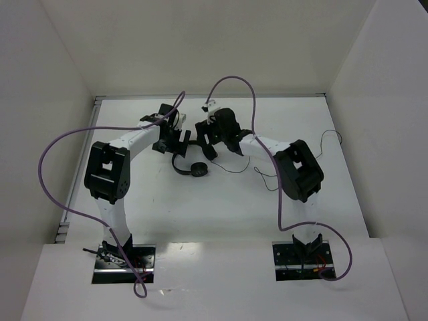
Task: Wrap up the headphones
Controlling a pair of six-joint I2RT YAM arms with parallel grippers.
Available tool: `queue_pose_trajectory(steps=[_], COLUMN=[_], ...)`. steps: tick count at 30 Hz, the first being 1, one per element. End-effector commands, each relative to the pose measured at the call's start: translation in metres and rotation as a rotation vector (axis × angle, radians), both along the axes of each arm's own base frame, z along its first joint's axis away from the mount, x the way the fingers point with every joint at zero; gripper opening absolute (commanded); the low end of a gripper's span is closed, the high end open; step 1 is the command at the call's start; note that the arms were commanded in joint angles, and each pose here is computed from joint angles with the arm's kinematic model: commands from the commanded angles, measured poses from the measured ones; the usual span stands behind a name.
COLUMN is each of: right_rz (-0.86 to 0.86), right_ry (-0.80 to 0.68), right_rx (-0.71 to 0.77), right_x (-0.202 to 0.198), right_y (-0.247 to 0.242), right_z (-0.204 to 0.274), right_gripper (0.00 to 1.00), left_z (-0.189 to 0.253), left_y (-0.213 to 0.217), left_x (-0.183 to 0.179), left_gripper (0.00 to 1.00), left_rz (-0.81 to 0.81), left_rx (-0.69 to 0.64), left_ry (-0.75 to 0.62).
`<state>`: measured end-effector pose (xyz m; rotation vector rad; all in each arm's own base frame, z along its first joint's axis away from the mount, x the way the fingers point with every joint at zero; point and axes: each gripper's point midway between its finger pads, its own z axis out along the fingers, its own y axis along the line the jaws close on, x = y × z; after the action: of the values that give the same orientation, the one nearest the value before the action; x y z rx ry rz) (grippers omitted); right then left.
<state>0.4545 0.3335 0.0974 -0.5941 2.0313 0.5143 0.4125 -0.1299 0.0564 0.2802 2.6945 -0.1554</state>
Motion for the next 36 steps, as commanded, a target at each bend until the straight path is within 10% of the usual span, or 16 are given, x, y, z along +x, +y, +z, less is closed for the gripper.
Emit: queue_pose_trajectory(steps=[1, 14, 22, 36], right_rz=[-0.007, 0.007, -0.026, -0.16], right_ry=[-0.002, 0.125, 0.107, 0.033], right_rx=[-0.074, -0.139, -0.088, 0.086], right_x=[0.012, -0.007, -0.018, -0.035], right_y=[0.001, -0.007, -0.014, -0.034], right_z=[-0.015, -0.056, -0.061, -0.043], right_gripper=[0.8, 0.73, 0.3, 0.29], left_z=[-0.006, 0.002, 0.008, 0.014], left_y=[0.0, -0.001, -0.004, -0.018], left_x=[0.005, 0.009, 0.014, 0.004], left_gripper=[1.0, 1.0, 1.0, 1.0], left_rz=[-0.011, -0.019, -0.015, -0.084], left_rx=[-0.006, -0.005, -0.022, -0.091], left_ry=[-0.015, -0.026, -0.041, 0.005])
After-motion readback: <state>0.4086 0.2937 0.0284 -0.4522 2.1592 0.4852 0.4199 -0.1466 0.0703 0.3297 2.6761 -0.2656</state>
